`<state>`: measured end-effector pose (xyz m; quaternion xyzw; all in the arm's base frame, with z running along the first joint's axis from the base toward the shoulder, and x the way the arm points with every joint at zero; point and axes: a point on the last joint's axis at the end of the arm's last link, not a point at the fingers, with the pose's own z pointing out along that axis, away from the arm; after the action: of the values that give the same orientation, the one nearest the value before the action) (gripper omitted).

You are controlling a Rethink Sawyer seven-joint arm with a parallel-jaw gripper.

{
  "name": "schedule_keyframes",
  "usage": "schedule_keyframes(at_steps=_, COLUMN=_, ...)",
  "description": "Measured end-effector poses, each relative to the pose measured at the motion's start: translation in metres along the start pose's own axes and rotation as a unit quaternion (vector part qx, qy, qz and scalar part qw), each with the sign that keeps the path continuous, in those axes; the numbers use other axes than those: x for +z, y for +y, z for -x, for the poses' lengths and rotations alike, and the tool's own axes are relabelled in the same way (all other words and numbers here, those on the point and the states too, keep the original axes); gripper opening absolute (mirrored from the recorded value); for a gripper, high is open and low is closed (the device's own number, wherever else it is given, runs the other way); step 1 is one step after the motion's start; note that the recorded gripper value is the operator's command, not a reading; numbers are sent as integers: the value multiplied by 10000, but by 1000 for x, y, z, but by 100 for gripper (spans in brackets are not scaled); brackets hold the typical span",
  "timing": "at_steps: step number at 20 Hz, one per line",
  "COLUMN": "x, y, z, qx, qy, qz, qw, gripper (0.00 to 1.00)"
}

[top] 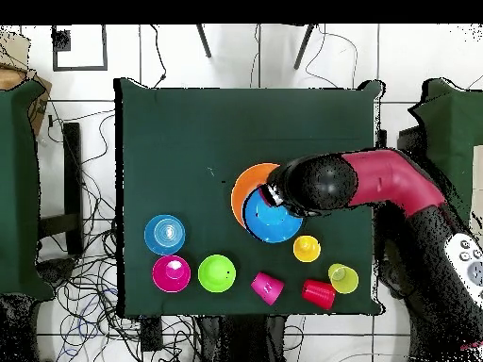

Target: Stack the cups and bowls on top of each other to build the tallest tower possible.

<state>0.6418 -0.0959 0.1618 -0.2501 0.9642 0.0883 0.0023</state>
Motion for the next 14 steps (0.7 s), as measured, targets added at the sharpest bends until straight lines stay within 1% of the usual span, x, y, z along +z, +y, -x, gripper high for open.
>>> schedule_keyframes(at_steps=6, x=13, y=34, z=26, qx=-290, qy=43, qz=-48, qw=9996, gripper=100)
schedule_keyframes(at_steps=7, x=13, y=42, z=32, qx=-329, qy=33, qz=-9, qw=9995, gripper=100)
schedule_keyframes(at_steps=10, x=9, y=45, z=36, qx=-271, qy=-6, qz=77, qw=9996, gripper=100)
schedule_keyframes(at_steps=13, x=-9, y=43, z=39, qx=-43, qy=-49, qz=251, qw=9997, gripper=100)
schedule_keyframes(at_steps=14, x=-11, y=43, z=39, qx=-14, qy=-46, qz=270, qw=9996, gripper=100)
